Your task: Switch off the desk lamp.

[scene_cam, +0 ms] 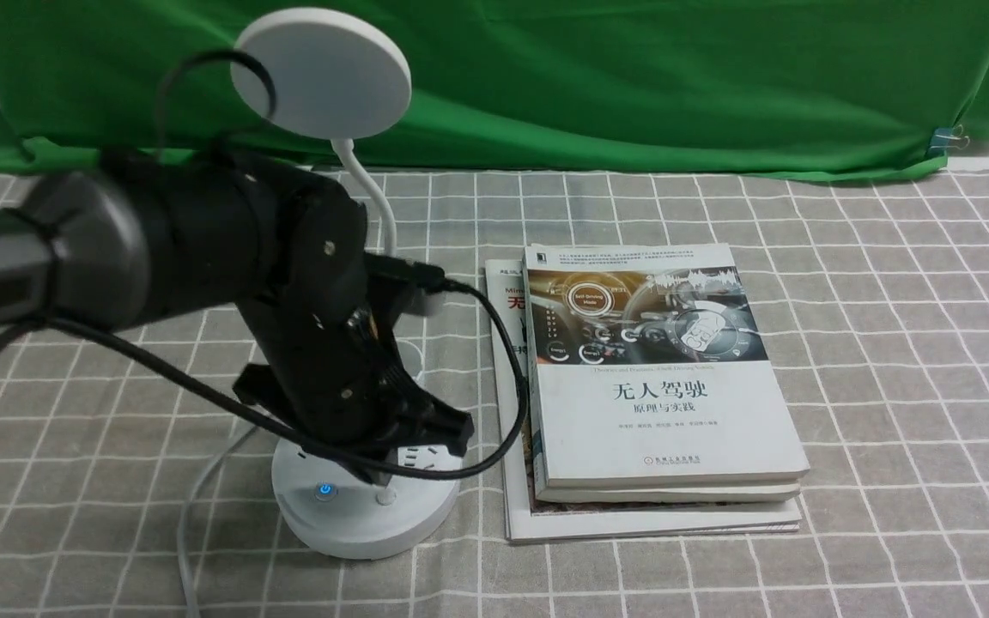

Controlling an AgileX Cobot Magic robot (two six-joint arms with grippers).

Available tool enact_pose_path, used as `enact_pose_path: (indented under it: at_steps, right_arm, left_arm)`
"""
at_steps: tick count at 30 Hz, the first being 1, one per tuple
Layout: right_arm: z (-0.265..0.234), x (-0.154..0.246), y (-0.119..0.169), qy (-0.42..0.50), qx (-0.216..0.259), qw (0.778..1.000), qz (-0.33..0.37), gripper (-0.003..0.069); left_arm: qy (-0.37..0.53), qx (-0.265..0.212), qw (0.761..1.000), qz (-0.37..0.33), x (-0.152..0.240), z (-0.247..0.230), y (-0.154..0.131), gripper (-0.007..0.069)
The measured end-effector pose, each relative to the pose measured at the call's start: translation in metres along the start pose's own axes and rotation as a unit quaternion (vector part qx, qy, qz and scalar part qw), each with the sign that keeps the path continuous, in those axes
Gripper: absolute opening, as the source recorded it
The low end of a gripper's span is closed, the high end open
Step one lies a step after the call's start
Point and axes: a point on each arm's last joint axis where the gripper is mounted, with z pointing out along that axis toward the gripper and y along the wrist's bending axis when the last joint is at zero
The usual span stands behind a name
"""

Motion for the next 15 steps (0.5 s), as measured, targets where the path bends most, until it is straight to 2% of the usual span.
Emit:
enact_pose_path:
  at_steps: [8,11,15]
  right_arm:
    - [0.0,0.0,0.0,0.0,0.0,1.0,0.0,0.0035]
    - [0.0,0.0,0.0,0.0,0.0,1.0,0.0,0.0035]
    - [0.0,0.0,0.0,0.0,0.0,1.0,0.0,0.0035]
  left_arm:
    - [-0.011,-0.007,0.999,0.03,0.01,-0.012,-0.008,0.0001]
    - [-0.062,0.001,0.998,0.032,0.027,-0.035,-0.008,0.0001]
    - [-0.191,0.019,0.981,0.03,0.062,-0.069,-0.003,0.0001]
